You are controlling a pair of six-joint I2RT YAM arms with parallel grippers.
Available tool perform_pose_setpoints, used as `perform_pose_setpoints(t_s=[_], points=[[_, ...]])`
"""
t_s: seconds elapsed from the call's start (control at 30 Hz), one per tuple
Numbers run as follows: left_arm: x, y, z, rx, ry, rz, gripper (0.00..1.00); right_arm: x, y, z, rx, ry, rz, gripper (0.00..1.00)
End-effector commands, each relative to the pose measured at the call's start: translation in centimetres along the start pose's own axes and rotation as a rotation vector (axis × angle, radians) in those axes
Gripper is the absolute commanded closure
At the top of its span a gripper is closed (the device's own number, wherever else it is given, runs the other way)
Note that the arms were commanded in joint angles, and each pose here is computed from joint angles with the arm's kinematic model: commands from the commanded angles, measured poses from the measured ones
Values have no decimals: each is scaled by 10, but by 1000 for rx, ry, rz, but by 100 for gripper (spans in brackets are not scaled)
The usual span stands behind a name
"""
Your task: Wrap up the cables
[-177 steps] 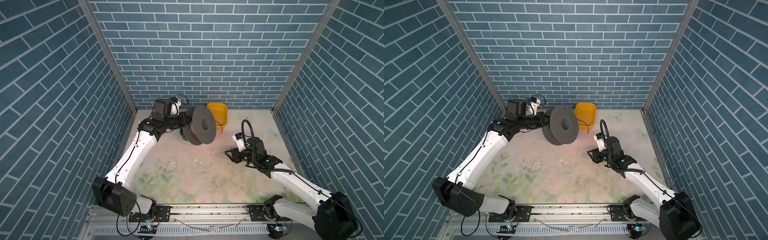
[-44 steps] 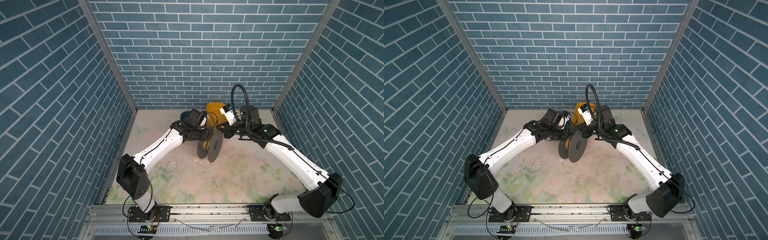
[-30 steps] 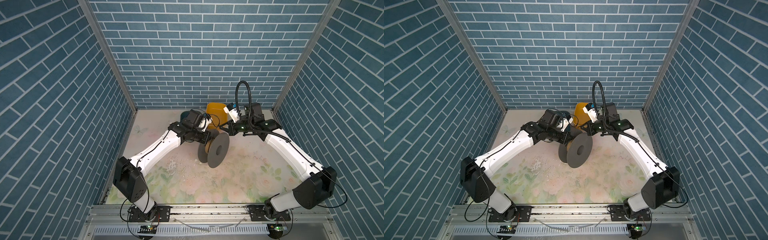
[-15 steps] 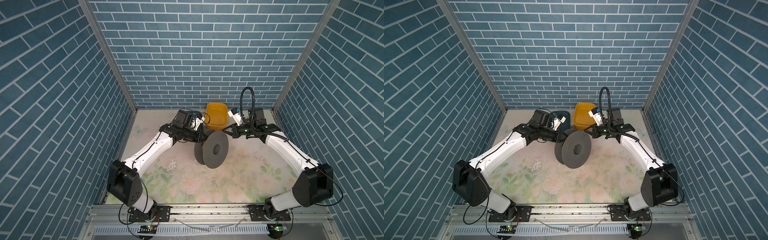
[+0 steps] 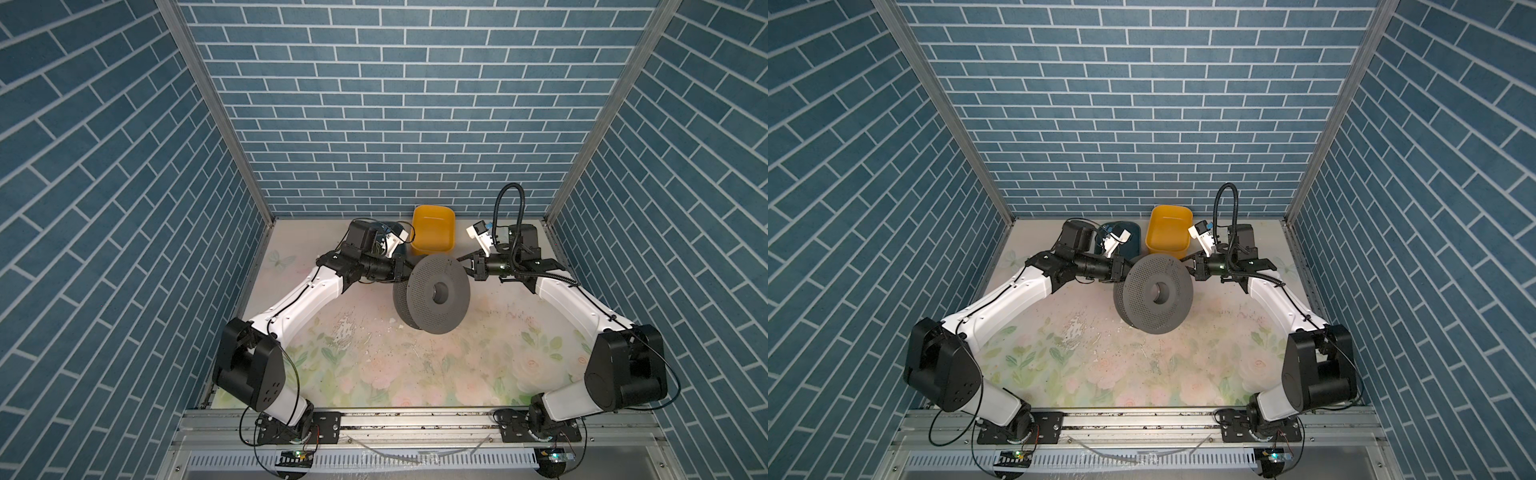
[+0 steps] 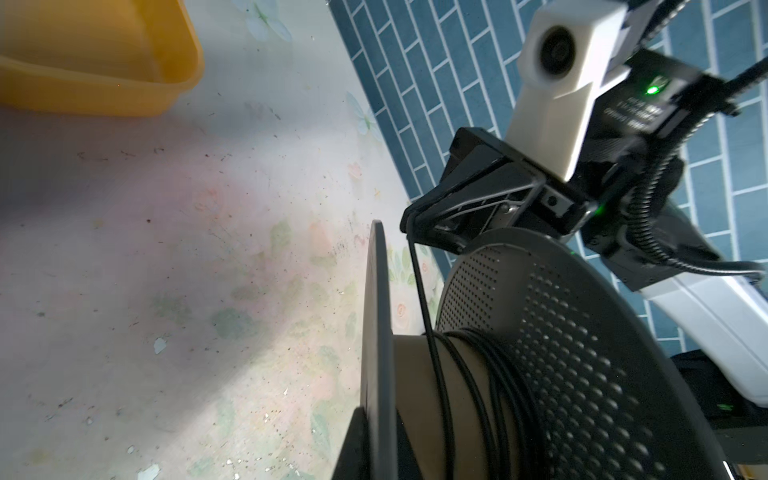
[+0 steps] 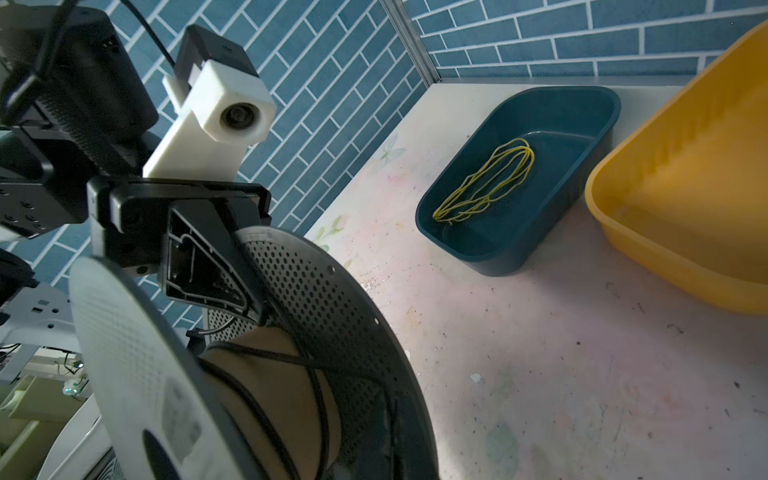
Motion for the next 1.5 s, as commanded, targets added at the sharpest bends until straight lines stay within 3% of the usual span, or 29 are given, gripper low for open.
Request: perform_pose_setpoints(t_s=[0.0, 0.13, 0.33, 0.57, 0.87, 1.47], points=[[-25, 33, -13, -118, -109, 54, 100, -4, -12, 2, 16, 85, 59, 100], [-20, 39, -13, -141, -89, 25, 100, -6, -16, 5, 13, 114, 95, 100], [-6, 46, -7, -173, -77, -50, 100, -11, -19, -3, -38, 0, 170, 100], [-3, 59, -1, -220, -137, -110, 100, -11, -21, -7, -92, -28, 308, 100], [4, 61, -2, -255, -98, -139, 100, -19, -16, -9, -151, -71, 429, 100], [16, 63, -1, -279, -93, -194, 100, -28, -10, -27, -215, -232, 411, 97]])
Point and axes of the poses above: each gripper's point midway between its finger pads, its own z axis out along the fingers, its own x axis along the line the jaws close on, y = z × x, the point moved 2 cm from there along -z, back along the fingers, and after that the axes turned 5 degrees about z, right-handed, at the moved point
